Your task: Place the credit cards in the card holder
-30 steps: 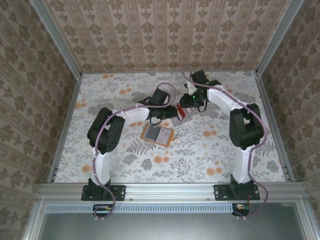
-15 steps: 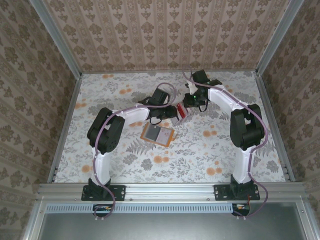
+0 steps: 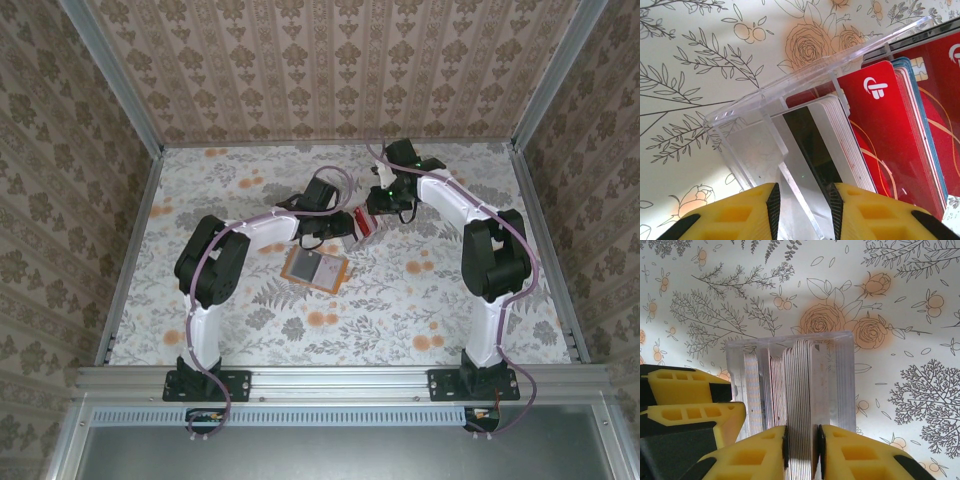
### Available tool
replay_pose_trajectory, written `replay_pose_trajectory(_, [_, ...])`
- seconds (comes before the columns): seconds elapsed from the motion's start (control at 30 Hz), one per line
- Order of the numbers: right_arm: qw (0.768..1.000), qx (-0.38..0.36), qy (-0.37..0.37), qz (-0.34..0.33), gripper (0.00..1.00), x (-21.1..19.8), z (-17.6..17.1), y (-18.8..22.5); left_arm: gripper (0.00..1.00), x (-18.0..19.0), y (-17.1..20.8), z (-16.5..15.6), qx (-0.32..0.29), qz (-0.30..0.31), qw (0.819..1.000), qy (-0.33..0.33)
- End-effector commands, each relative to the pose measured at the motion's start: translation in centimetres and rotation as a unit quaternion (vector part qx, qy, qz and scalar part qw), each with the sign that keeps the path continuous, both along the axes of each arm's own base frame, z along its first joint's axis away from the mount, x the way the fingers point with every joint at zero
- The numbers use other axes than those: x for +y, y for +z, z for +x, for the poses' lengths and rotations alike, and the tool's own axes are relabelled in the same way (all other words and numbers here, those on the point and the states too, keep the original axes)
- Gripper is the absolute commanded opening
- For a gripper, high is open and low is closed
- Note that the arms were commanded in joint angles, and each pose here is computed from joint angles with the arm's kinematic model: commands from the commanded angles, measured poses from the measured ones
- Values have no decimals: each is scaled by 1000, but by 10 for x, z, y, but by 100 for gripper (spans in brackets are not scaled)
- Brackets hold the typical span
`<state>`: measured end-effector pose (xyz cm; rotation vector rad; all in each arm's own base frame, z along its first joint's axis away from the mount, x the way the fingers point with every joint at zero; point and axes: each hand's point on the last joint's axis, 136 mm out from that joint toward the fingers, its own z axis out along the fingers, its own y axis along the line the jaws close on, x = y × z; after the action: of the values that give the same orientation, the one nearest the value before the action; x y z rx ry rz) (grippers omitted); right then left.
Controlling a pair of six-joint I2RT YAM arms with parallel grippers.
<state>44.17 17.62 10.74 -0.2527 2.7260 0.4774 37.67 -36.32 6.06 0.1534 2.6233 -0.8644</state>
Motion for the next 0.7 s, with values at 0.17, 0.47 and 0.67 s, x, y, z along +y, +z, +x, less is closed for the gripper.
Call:
replay_pose_trajectory(0.17, [1000, -12, 6, 27, 29, 6, -3, 22, 35, -2, -4, -4, 3, -3, 1000, -4])
replay_pose_trajectory(0.47, [999, -12, 3, 31, 19, 4, -3, 23, 35, -1, -4, -3, 3, -3, 1000, -3])
replay_pose_trajectory(0.67, [1000, -19, -4, 20, 13, -4, -3, 28, 35, -1, -3, -3, 3, -3, 1000, -3])
